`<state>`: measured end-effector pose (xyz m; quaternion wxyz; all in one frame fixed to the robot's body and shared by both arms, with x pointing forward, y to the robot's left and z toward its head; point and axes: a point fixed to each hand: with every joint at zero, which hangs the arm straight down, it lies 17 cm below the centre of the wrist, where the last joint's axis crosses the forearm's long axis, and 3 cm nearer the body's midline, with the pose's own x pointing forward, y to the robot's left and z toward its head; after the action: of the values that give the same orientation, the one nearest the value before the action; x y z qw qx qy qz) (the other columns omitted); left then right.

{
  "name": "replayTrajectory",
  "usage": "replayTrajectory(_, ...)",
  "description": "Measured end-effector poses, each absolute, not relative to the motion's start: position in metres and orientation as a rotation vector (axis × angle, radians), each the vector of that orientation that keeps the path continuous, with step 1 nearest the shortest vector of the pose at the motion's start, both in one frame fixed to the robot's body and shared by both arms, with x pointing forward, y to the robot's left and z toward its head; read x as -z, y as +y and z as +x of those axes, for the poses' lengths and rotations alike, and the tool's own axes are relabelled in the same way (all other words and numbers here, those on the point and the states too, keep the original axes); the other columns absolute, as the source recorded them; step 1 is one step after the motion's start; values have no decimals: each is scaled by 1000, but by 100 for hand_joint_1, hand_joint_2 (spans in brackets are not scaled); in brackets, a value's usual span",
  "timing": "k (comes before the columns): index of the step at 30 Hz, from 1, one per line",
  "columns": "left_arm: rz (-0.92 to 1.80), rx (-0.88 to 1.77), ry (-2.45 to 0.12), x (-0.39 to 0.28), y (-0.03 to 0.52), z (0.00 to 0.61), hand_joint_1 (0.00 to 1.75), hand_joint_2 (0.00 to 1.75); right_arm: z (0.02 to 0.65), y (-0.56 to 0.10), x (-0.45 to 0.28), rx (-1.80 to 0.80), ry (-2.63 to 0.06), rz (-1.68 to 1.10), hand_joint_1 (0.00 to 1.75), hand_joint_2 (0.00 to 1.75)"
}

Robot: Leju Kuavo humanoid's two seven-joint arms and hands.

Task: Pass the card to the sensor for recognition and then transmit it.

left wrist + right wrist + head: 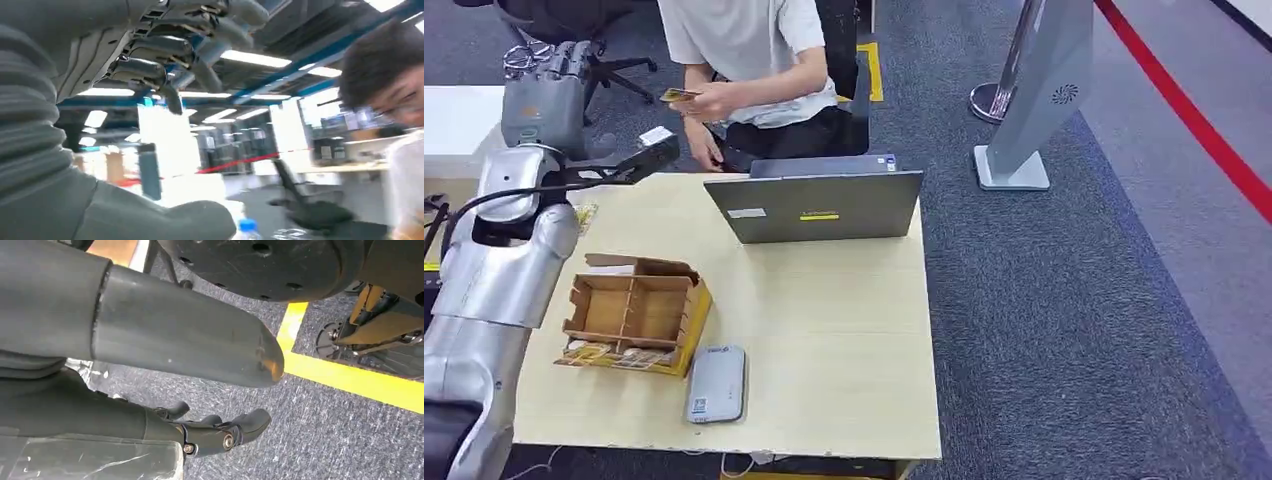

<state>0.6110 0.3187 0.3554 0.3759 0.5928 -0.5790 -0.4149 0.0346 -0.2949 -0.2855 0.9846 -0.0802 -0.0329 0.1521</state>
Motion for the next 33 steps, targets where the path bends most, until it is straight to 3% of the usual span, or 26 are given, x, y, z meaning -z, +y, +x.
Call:
replayTrajectory(6,1462,1148,-1663,-342,295,553,0,175,33,-297,286,-262,-74,-172,0,0)
replayTrajectory(11,1433,1369,-1815,-278,275,441,0,175,23,-299,286,-185,-73,-181,0,0)
replayTrajectory(21,973,1617,-1670,-140,269,305,0,175,12,-305,286,-109,-44,-185,0,0)
replayTrajectory(26,875,1619,-1573,-114,281,286,0,175,10,-305,286,-90,-40,-180,0,0)
replayTrajectory(33,1037,1576,-1447,-92,294,319,0,175,16,-305,286,-107,-49,-180,0,0)
